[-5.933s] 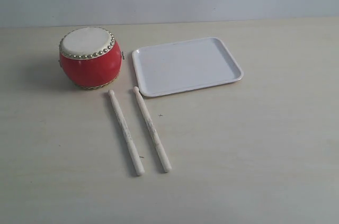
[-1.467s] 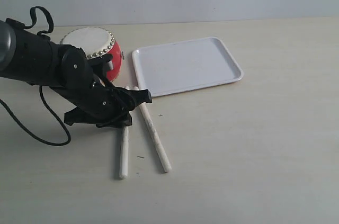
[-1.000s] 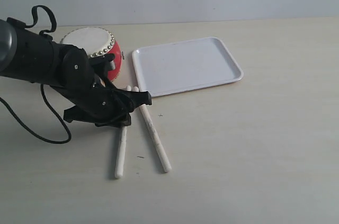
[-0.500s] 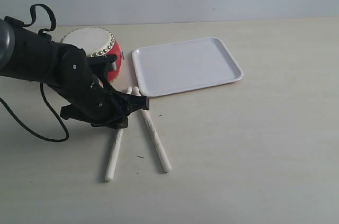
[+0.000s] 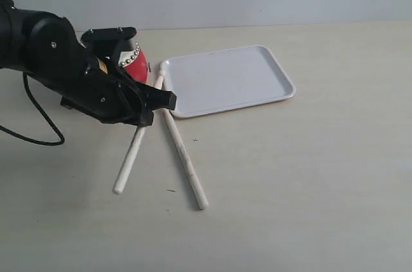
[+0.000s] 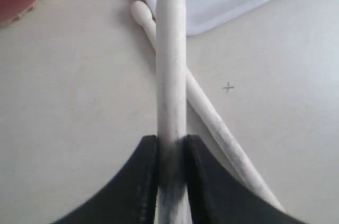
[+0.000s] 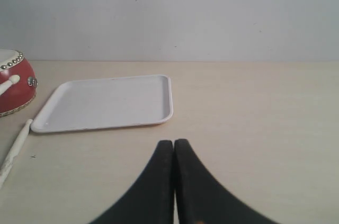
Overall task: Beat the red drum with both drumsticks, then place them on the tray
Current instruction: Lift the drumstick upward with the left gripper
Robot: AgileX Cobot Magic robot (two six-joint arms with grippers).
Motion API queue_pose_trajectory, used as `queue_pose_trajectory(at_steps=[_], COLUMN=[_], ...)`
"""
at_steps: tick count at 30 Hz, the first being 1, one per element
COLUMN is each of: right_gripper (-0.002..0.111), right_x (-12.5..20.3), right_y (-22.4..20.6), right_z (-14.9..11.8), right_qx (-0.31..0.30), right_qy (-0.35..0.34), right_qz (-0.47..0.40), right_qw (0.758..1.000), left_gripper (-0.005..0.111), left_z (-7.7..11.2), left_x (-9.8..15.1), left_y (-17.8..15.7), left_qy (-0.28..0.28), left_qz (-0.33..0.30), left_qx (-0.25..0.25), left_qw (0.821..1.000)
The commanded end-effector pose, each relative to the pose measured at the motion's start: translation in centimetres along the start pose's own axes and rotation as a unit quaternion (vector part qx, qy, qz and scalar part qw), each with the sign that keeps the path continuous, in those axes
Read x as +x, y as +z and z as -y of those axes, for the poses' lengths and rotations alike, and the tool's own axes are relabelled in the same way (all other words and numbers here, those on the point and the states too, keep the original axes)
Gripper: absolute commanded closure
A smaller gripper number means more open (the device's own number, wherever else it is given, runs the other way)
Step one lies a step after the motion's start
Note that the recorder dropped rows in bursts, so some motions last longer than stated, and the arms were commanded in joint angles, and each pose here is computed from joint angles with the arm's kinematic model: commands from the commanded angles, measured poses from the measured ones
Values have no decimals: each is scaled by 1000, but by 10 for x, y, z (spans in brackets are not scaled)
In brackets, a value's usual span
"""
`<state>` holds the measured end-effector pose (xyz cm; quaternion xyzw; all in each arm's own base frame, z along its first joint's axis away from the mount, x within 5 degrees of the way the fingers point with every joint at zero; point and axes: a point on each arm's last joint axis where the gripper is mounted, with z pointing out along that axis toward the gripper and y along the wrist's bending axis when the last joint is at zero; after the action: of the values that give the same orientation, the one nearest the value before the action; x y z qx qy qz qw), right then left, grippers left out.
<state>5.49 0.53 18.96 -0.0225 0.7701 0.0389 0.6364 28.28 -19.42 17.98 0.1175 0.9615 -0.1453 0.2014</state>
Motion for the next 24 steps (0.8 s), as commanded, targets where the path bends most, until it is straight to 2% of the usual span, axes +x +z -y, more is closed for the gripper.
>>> queue_pose_trajectory(at_steps=[1, 4, 9, 15, 24], right_gripper=[108, 108, 108, 108, 108], right_x=[1, 1, 1, 1, 1], right_y=[0, 0, 0, 0, 0], right_z=[1, 1, 1, 1, 1], right_qx=[4, 4, 4, 4, 4], right_qy=[0, 0, 0, 0, 0], right_qz=[4, 4, 4, 4, 4], right_qw=[1000, 1000, 1000, 1000, 1000], left_gripper=[107, 107, 107, 107, 107], left_z=[5, 8, 13, 16, 7], left_x=[-4, -5, -8, -1, 46], left_y=[-29, -49, -89, -158, -253], left_qy=[53, 90, 106, 113, 141], left_qz=[25, 43, 95, 179, 312], left_qx=[11, 16, 31, 56, 86], left_qw=[998, 995, 989, 976, 936])
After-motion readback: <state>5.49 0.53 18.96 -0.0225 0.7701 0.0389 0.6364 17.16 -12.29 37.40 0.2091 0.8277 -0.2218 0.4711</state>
